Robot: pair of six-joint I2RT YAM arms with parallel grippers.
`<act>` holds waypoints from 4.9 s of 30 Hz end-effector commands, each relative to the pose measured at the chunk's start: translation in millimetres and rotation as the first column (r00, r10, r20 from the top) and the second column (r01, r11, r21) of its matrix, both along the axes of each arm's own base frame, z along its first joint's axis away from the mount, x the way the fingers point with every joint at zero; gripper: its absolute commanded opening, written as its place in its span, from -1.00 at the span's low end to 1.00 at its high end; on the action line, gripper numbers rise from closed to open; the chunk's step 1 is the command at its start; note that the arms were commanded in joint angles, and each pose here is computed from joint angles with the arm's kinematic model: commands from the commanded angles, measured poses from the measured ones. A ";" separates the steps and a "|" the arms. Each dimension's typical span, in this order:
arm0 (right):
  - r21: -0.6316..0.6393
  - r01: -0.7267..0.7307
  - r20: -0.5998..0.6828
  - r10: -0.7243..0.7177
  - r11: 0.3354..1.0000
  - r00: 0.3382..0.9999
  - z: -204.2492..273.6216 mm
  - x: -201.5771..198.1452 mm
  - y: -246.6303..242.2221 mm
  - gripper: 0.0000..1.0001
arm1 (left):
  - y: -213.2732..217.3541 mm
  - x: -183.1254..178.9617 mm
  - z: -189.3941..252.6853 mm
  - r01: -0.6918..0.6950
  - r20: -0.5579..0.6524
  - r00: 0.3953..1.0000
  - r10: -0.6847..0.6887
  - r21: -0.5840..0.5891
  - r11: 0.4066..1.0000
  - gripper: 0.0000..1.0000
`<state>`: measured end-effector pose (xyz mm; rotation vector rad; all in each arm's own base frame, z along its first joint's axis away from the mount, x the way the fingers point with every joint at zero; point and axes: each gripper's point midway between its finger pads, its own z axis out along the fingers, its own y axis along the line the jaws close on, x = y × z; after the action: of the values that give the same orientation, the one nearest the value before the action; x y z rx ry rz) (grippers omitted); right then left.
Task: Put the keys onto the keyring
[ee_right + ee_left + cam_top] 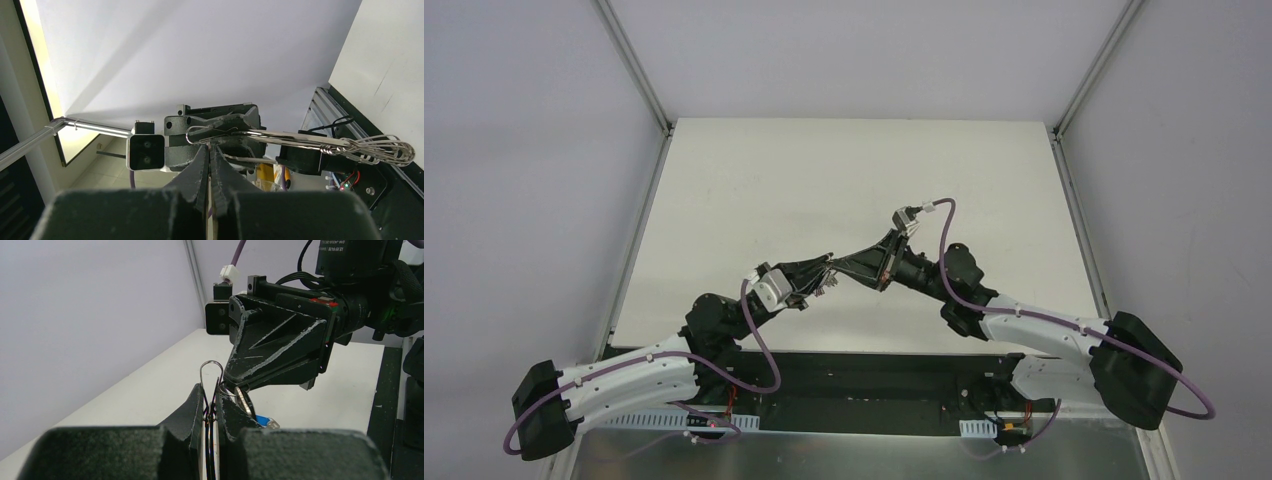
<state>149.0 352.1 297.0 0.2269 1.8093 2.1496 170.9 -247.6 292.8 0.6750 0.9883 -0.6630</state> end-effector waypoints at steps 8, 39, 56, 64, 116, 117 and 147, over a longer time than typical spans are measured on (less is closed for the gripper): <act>0.072 -0.033 0.070 0.028 0.997 0.997 28.2 -10.8 0.6 -1.00 | 4.6 -5.6 20.1 0.009 0.054 0.999 -0.006 -0.068 0.998 -1.00; 0.091 0.057 0.129 -0.069 0.994 0.989 45.3 1.3 -4.0 -1.00 | -3.1 -18.8 15.1 0.097 0.045 0.994 -0.095 -0.065 0.993 -1.00; 0.092 0.100 0.157 -0.114 0.991 0.981 53.0 9.7 -6.0 -1.00 | -6.2 -26.4 13.6 0.145 0.035 0.989 -0.143 -0.072 0.987 -1.00; 0.106 0.085 0.157 -0.101 0.991 0.982 58.1 10.2 -2.0 -1.00 | -6.1 -24.5 12.3 0.136 0.028 0.991 -0.134 -0.071 0.988 -1.00; 0.204 0.104 0.150 -0.136 0.973 0.979 102.4 23.1 4.4 -1.00 | -0.5 2.1 -2.8 -0.008 -0.035 0.999 0.005 -0.076 0.997 -1.00; 0.207 0.102 0.153 -0.135 0.973 0.979 104.3 23.0 4.4 -1.00 | -0.6 2.4 -3.6 -0.009 -0.036 0.999 0.007 -0.074 0.997 -1.00; -0.101 0.215 0.271 -0.181 0.971 0.945 52.8 12.5 -25.0 -0.70 | -1.8 -6.0 1.8 0.035 -0.032 0.999 -0.037 -0.078 0.996 -1.00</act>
<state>159.3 333.2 349.2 0.1228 1.6896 1.9017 176.0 -247.0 269.8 0.6380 1.0554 -0.6741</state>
